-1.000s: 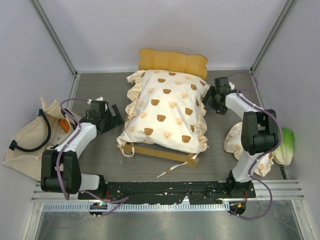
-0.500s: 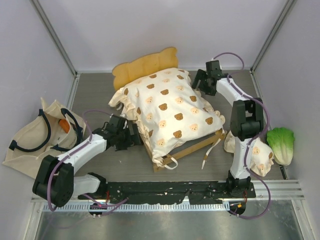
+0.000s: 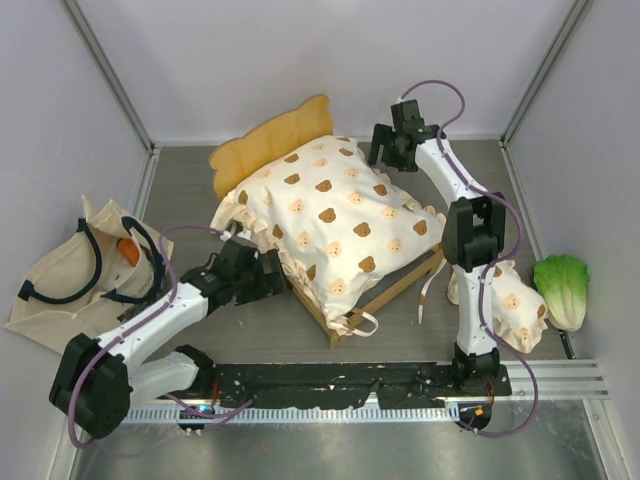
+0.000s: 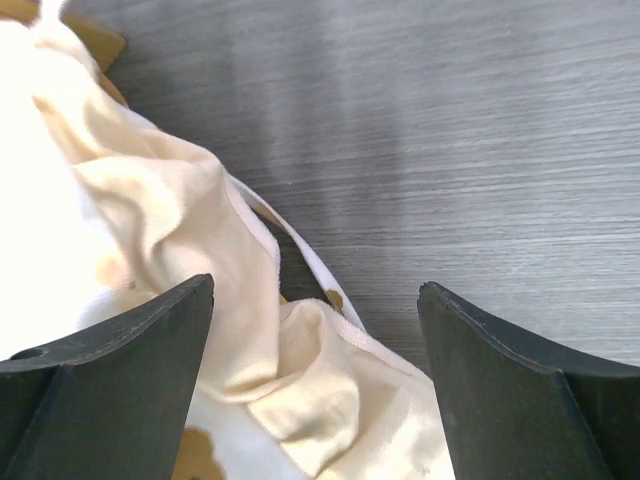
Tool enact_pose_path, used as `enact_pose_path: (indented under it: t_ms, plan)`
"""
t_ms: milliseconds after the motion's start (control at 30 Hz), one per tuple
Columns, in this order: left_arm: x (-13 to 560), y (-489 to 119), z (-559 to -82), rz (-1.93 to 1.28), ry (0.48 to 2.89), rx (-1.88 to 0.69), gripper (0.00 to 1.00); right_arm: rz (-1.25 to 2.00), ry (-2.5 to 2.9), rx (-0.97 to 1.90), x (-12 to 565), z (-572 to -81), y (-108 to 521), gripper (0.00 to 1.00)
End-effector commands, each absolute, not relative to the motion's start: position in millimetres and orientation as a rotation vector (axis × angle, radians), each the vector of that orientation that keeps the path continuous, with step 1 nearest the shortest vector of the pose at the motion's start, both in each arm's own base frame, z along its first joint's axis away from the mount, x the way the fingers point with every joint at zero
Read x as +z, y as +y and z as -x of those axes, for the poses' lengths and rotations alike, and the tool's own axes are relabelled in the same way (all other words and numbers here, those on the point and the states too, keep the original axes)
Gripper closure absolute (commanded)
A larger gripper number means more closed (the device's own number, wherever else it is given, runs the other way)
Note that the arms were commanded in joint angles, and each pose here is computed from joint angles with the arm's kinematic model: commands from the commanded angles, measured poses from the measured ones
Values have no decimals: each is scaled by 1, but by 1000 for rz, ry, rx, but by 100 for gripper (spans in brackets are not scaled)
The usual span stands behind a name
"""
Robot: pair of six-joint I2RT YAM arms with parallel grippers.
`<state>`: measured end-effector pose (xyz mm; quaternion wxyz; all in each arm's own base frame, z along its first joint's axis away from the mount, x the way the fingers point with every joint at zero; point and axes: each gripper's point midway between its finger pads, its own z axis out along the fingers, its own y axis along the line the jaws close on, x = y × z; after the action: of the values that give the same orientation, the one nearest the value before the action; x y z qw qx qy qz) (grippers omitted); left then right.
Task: Set up the pet bed
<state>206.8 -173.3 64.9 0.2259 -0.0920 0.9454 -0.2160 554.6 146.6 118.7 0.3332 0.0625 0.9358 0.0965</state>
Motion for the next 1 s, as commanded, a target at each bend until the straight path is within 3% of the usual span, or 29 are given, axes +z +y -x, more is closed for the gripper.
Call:
enact_pose_path:
  t_ms: [0, 67, 100, 167, 200, 233, 267, 300, 333, 400, 600, 700, 767, 967]
  plan:
    - [80, -150, -224, 316, 2481, -458, 0, -309, 2149, 85, 255, -557, 92, 12]
    - [84, -142, -221, 340, 2465, -425, 0, -552, 2026, -38, 285, -541, 34, 12]
    - [80, -132, -219, 369, 2459, -366, 0, -600, 1983, -61, 301, -511, 18, 12]
    - [88, -121, -217, 433, 2397, -360, 0, -688, 1867, -82, 320, -486, -2, 12]
    - [86, -115, -214, 459, 2383, -343, 0, -695, 1916, -98, 287, -463, -4, 12]
    - [92, -107, -216, 493, 2335, -319, 0, -696, 1786, -6, 328, -439, -4, 12]
    - [104, -103, -215, 512, 2281, -345, 0, -715, 1757, 70, 331, -422, 1, 12]
    - [114, -100, -216, 527, 2237, -356, 0, -731, 1806, 91, 298, -403, 5, 12]
    - [125, -97, -218, 519, 2201, -357, 0, -750, 1733, 159, 322, -371, 3, 12]
    - [166, -94, -222, 469, 2121, -375, 0, -824, 1821, 222, 282, -336, 12, 12]
    - [258, -101, -247, 248, 2046, -320, 0, -923, 1980, 465, 235, -239, 47, 20]
    - [272, -116, -267, 126, 2079, -284, 0, -965, 2048, 481, 218, -206, 52, 23]
    - [279, -127, -281, 76, 2067, -301, 0, -963, 2066, 513, 212, -194, 55, 31]
    - [281, -154, -297, 48, 2073, -419, 0, -991, 2171, 522, 177, -188, 65, 33]
